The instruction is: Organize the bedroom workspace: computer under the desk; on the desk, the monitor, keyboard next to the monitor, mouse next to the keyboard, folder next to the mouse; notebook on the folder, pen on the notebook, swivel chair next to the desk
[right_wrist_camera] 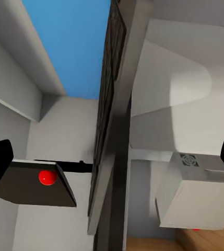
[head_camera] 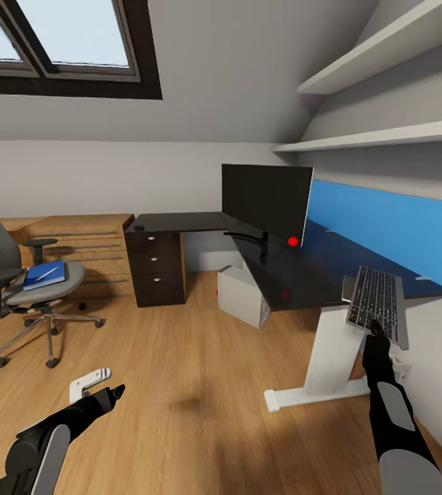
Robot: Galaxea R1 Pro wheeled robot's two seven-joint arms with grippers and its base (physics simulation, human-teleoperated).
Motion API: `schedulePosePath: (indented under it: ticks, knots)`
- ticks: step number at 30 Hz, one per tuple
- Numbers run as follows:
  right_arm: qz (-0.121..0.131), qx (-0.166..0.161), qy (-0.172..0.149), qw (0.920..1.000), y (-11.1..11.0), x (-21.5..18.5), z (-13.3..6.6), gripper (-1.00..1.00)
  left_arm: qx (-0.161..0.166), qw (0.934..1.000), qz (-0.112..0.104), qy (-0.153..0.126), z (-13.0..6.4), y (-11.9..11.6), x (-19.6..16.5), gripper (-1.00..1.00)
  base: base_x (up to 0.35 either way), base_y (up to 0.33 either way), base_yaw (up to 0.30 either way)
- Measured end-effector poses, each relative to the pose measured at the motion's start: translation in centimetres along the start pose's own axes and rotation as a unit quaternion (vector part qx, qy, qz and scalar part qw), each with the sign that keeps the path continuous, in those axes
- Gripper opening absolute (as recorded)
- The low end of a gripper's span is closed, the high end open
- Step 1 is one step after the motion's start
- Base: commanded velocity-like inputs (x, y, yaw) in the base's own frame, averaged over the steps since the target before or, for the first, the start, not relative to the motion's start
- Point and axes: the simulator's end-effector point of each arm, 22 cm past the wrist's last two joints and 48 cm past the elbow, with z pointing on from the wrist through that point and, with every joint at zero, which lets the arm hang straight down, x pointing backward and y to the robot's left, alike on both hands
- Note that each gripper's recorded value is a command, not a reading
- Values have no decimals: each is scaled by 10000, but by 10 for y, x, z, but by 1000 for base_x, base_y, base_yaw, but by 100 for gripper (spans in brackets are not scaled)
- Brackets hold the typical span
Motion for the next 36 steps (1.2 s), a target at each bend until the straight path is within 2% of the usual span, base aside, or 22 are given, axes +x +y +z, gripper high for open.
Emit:
schedulePosePath:
  ticks: [12,23,36]
  knots:
    - [-1,0,-4,10000,0,0,0,100,2,10000,-3,4,0,0,0,100,0,0,0]
    - [-102,3,-333,9994,0,-18,1,100,2,10000,-3,4,0,0,0,100,0,0,0]
    - [-132,-2,-401,9991,1,-23,1,100,3,10000,-4,-1,0,0,0,100,0,0,0]
